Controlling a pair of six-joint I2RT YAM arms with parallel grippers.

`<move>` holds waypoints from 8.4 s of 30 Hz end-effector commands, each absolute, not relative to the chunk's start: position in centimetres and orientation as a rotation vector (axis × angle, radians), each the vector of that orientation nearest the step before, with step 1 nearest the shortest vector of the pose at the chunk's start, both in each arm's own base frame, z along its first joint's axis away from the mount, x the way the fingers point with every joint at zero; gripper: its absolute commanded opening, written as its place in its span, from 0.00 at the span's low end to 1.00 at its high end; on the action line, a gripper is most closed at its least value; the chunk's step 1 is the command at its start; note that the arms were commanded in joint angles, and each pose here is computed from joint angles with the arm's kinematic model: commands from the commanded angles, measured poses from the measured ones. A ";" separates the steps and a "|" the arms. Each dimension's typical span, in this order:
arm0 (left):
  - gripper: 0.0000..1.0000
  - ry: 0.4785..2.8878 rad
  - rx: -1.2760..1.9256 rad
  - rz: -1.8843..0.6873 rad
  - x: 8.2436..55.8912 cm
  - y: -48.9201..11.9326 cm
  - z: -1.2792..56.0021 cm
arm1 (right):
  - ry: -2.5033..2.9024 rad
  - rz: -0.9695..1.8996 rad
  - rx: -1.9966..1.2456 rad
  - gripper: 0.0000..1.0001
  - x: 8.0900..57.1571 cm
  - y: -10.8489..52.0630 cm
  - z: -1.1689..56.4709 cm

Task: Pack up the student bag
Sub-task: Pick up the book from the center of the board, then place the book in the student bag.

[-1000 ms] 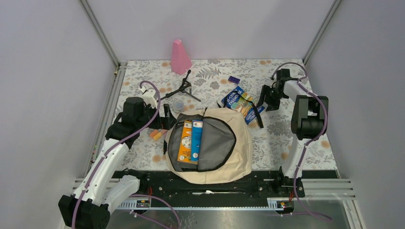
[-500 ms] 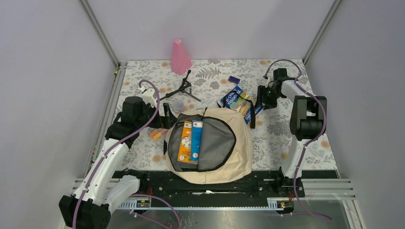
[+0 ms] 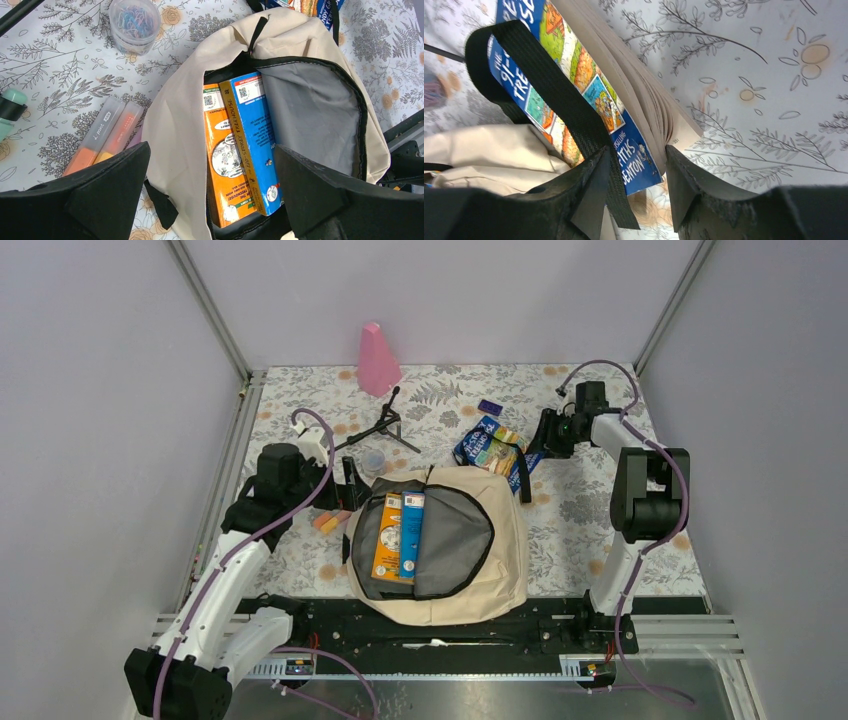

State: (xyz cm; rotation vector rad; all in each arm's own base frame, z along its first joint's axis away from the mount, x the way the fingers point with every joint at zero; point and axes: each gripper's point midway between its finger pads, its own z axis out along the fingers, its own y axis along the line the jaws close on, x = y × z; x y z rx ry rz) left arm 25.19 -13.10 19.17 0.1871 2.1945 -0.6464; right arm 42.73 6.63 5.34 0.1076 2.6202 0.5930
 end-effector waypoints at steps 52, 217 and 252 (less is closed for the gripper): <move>0.99 1.481 0.038 -1.527 21.5 -25.3 34.8 | 1.503 1.169 0.331 0.00 25.3 15.8 37.9; 0.00 2.367 0.145 -1.285 16.9 -29.6 10.3 | 1.890 0.726 0.064 0.00 23.5 18.2 30.1; 0.99 2.181 0.241 -0.875 22.8 -28.9 16.9 | 1.972 0.725 0.062 0.00 23.2 18.6 26.8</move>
